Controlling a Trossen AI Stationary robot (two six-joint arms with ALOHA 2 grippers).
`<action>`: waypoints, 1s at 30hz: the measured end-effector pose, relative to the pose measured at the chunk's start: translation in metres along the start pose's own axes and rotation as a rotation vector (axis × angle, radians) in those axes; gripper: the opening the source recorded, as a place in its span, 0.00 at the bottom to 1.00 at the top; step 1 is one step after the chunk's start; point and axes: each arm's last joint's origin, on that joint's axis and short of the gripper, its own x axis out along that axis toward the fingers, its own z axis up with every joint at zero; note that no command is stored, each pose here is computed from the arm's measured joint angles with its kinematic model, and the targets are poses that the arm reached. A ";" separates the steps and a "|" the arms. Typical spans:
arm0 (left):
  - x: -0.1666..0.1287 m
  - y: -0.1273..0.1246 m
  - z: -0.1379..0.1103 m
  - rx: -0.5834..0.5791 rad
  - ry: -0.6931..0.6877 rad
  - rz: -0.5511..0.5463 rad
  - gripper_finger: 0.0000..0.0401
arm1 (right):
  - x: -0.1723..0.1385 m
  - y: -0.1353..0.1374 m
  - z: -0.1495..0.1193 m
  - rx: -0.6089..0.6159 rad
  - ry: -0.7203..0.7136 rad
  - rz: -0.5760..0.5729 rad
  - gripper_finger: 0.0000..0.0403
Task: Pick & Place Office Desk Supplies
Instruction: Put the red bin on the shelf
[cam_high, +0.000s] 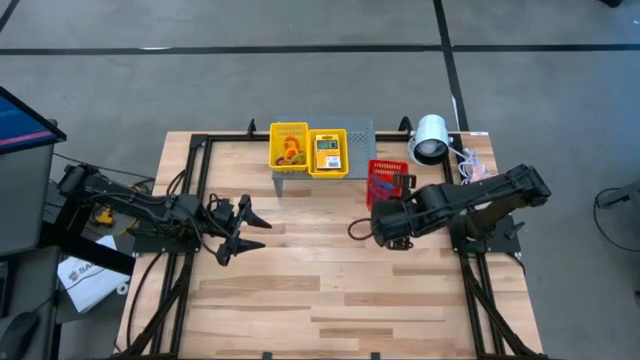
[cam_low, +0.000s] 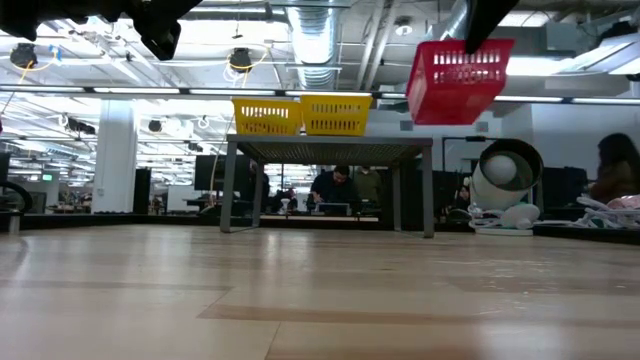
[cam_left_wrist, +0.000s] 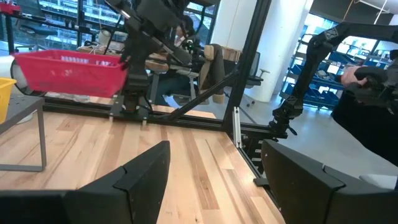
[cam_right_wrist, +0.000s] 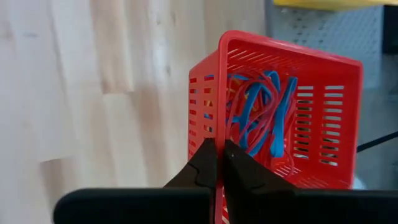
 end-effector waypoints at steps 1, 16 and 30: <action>0.000 0.000 0.000 0.000 0.000 0.000 0.62 | 0.002 -0.003 0.001 -0.007 0.000 -0.011 0.00; 0.000 0.000 0.000 0.000 0.000 0.000 0.62 | 0.032 -0.055 0.018 -0.060 0.008 -0.060 0.00; 0.000 0.000 0.000 0.000 0.000 0.000 0.62 | 0.051 -0.090 0.023 -0.049 -0.010 0.000 0.00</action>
